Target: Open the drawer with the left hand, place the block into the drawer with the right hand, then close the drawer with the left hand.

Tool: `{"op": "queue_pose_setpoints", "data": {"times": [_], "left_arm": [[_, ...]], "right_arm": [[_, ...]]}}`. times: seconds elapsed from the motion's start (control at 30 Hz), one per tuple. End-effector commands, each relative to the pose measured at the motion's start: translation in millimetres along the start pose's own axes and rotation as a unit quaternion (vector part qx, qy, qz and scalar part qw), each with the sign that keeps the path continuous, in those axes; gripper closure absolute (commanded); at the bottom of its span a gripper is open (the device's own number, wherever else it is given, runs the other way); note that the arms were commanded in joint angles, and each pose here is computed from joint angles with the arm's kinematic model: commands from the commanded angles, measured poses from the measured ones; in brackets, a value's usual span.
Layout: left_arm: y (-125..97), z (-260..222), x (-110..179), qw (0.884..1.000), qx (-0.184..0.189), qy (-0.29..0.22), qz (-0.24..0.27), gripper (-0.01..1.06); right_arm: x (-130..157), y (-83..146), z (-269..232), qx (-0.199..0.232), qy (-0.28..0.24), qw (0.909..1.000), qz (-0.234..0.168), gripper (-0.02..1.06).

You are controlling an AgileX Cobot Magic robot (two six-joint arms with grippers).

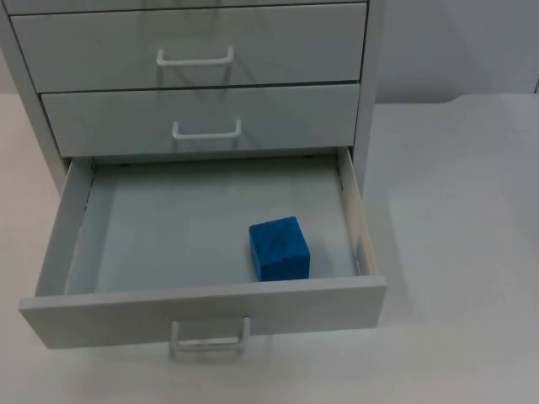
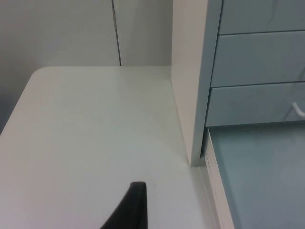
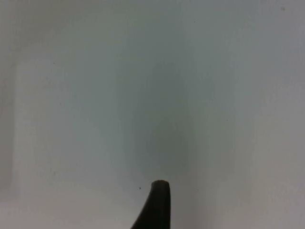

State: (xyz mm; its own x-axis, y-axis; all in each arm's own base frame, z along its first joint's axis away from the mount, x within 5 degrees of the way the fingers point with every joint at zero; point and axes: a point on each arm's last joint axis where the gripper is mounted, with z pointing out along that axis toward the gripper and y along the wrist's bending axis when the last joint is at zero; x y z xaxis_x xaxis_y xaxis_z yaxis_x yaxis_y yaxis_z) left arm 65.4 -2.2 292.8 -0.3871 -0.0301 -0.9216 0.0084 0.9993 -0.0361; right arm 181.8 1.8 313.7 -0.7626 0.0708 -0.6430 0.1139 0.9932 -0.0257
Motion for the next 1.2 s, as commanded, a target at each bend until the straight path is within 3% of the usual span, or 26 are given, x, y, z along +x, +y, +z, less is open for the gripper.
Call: {"op": "queue_pose_setpoints", "data": {"times": [0.0,0.17,0.23,0.3,0.33,0.4,0.47,0.63,0.87,1.0,1.17], "left_arm": [[-0.9,-0.5,-0.3,1.000,0.006,-0.009,-0.001,0.00],[-0.8,0.1,-0.3,1.000,0.005,-0.007,0.000,0.01],[-1.8,0.1,-0.3,1.000,0.011,-0.007,-0.008,0.13],[-2.4,0.1,-0.2,1.000,0.014,-0.006,-0.013,0.35],[-2.4,0.1,-0.2,1.000,0.014,-0.006,-0.013,0.35],[-2.6,0.1,0.6,1.000,0.015,-0.002,-0.011,0.65],[-3.1,-0.3,1.4,1.000,0.018,0.005,0.010,1.03],[-5.3,-2.2,-1.2,0.999,0.029,0.036,0.029,1.05],[-12.7,10.9,-37.8,0.989,0.072,0.112,0.068,1.05],[-22.2,34.6,-62.1,0.974,0.132,0.166,0.083,1.05],[-27.2,61.0,-67.2,0.960,0.153,0.212,0.103,1.05]], "right_arm": [[0.7,-0.1,-1.8,-0.002,-0.004,1.0000,-0.003,0.29],[3.9,0.1,1.7,-0.002,-0.001,1.0000,-0.005,0.29],[7.6,0.5,4.4,-0.004,0.007,1.0000,-0.003,0.29],[8.7,1.1,4.9,-0.007,0.010,0.9999,0.000,0.29],[8.7,1.1,4.9,-0.007,0.010,0.9999,0.000,0.29],[8.8,1.1,4.4,-0.007,0.010,0.9999,0.001,0.29],[8.8,1.1,4.4,-0.007,0.010,0.9999,0.001,0.29],[8.8,1.1,4.4,-0.007,0.010,0.9999,0.001,0.29],[8.4,1.2,4.7,-0.008,0.008,0.9999,0.000,0.29],[8.5,1.5,4.7,-0.009,0.009,0.9999,0.002,0.29],[8.5,1.5,4.7,-0.009,0.009,0.9999,0.002,0.29]]}}
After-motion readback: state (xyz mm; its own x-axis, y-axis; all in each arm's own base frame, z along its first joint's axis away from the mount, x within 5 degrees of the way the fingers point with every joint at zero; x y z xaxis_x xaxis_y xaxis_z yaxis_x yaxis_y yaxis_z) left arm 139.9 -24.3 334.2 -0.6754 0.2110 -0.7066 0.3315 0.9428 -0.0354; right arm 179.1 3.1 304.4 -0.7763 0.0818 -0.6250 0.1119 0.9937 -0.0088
